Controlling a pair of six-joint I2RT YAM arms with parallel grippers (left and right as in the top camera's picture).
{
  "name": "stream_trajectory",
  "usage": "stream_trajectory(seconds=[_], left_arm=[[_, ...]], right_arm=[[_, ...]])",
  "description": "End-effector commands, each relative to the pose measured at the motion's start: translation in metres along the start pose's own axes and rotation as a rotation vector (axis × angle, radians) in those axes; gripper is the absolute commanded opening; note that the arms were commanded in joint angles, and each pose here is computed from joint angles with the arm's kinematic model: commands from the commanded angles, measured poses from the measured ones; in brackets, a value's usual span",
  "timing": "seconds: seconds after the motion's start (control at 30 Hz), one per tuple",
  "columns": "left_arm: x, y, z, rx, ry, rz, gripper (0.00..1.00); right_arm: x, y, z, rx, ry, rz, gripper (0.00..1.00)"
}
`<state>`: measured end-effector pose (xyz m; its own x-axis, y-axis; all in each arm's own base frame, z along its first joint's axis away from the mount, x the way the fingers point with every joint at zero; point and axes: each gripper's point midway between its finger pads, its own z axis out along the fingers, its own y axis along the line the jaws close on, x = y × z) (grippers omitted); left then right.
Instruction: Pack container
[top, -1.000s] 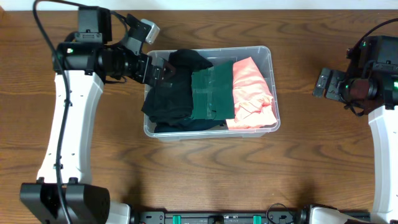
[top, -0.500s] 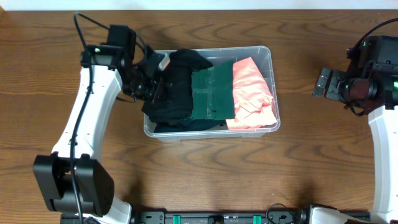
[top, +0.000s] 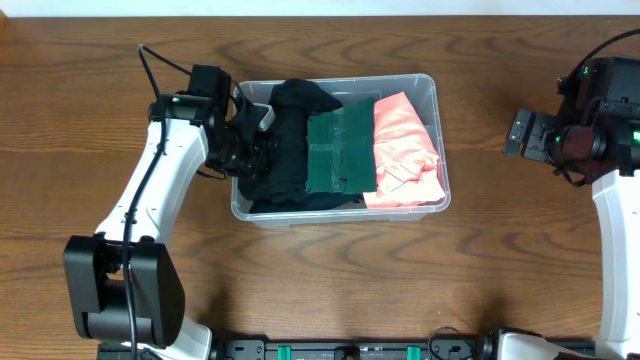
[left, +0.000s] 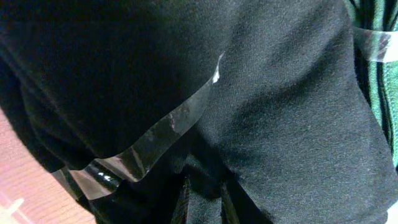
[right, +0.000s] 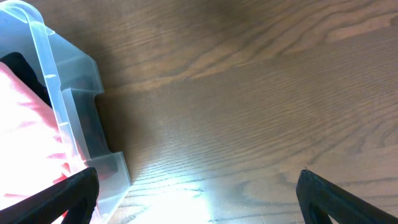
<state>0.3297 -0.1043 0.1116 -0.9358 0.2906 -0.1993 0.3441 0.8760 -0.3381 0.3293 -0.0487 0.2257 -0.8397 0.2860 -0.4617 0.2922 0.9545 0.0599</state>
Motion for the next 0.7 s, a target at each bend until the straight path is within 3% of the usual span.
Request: stream_trajectory(seconds=[0.0, 0.1, 0.2, 0.27, 0.37, 0.43, 0.67], left_arm=[[-0.009, 0.000, -0.011, -0.031, -0.021, 0.006, 0.27], [-0.021, -0.005, -0.033, -0.052, -0.090, 0.033, 0.59], [-0.027, -0.001, -0.059, -0.116, -0.165, 0.031, 0.81], [-0.029, 0.005, -0.078, -0.166, -0.224, -0.013, 0.88], [-0.029, 0.020, -0.107, -0.245, -0.308, -0.070, 0.89], [-0.027, 0.033, -0.125, -0.303, -0.356, -0.115, 0.98], [-0.020, 0.089, -0.154, -0.415, -0.449, -0.332, 0.98]], right_arm=[[0.002, -0.001, 0.003, 0.003, 0.012, -0.003, 0.99], [0.002, -0.001, 0.003, 0.001, 0.011, -0.002, 0.99], [0.002, 0.006, 0.003, -0.022, 0.011, -0.013, 0.99], [0.001, 0.012, 0.003, -0.032, 0.003, -0.044, 0.99], [-0.005, 0.031, 0.002, -0.062, -0.033, -0.116, 0.99], [-0.012, 0.048, 0.000, -0.090, -0.077, -0.171, 0.99], [-0.042, 0.107, 0.008, -0.182, -0.222, -0.302, 0.99]])
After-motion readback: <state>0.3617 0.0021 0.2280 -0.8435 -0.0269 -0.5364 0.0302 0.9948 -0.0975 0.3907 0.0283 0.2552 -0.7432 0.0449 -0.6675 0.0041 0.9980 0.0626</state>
